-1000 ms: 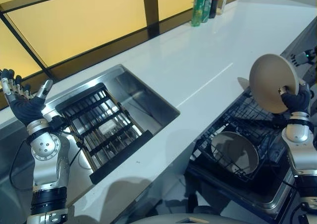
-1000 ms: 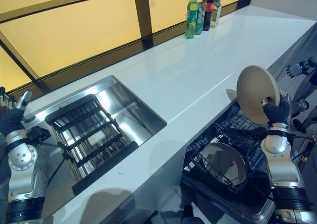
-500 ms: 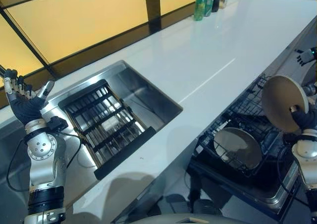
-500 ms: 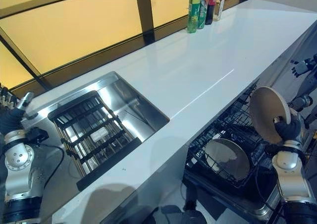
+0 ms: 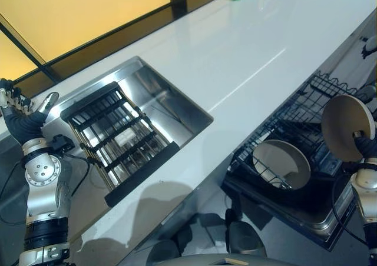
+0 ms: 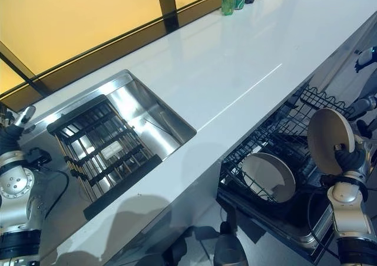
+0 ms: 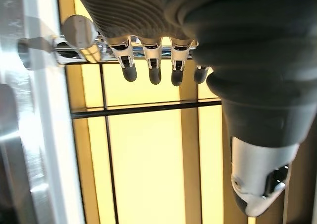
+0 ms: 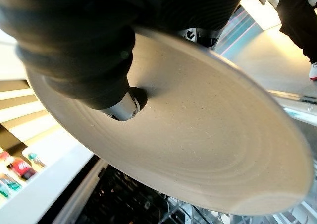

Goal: Pick up plates and place into dishwasher.

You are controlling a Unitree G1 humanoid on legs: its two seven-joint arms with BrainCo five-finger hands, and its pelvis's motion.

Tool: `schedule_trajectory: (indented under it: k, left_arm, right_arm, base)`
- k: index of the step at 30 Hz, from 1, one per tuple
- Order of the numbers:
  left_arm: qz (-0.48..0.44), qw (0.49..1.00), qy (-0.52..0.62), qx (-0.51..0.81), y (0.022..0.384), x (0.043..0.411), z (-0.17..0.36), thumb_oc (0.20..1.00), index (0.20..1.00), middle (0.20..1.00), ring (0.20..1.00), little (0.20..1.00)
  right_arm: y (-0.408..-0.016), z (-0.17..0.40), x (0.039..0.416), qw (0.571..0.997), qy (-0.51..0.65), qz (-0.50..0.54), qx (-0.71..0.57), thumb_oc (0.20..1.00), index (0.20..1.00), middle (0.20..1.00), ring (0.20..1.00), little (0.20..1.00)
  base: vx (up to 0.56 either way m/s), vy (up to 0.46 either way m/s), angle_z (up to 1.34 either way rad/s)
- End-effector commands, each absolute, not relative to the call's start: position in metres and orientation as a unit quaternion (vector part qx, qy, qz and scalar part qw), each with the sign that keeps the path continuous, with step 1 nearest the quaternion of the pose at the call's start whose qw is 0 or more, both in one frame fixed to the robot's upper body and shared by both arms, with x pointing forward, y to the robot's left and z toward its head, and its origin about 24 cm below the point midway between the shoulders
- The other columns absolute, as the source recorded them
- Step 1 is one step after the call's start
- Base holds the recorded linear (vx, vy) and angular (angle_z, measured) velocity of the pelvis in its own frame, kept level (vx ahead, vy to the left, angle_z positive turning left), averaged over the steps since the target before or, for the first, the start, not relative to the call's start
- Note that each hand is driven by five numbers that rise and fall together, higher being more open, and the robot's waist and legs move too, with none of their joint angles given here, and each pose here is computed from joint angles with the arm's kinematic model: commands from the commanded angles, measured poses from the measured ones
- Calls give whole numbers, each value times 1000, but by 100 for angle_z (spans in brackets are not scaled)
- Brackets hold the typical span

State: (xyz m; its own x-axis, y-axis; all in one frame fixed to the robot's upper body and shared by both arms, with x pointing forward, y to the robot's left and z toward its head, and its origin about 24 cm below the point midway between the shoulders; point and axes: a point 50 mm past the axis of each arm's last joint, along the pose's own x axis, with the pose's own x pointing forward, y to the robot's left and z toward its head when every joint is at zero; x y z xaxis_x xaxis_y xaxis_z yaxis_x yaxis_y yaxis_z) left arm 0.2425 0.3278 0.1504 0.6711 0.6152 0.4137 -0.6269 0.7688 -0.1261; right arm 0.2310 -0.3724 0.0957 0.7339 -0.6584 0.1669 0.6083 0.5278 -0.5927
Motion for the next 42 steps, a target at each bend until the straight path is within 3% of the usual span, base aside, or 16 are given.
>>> schedule_trajectory:
  k: [1,13,28,34,41,42]
  left_arm:
    - [320,902,-288,24,321,242,178,1000,1000,1000,1000,1000]
    - [334,888,-317,9,310,254,186,1000,1000,1000,1000,1000]
    - [321,874,-364,-4,303,262,210,1000,1000,1000,1000,1000]
    - [318,872,-372,-1,305,264,218,1000,1000,1000,1000,1000]
    - [311,874,-373,4,307,266,221,1000,1000,1000,1000,1000]
    - [311,874,-372,4,307,266,222,1000,1000,1000,1000,1000]
  right_arm:
    - [-366,135,252,880,-38,-324,-346,200,200,200,200,200]
    - [-370,158,278,875,-9,-247,-416,200,200,200,200,200]
    - [-373,190,302,818,7,-207,-536,200,200,200,200,200]
    - [-366,180,309,836,42,-134,-531,200,200,200,200,200]
    - [-373,172,306,843,44,-163,-511,200,200,200,200,200]
    - [-373,172,305,843,42,-168,-509,250,250,250,250,250]
  base:
    - [-28,-46,2]
    - [-77,4,7]
    - [-92,-6,3]
    - [-36,-34,2]
    - [-33,-18,9]
    - [-30,2,5]
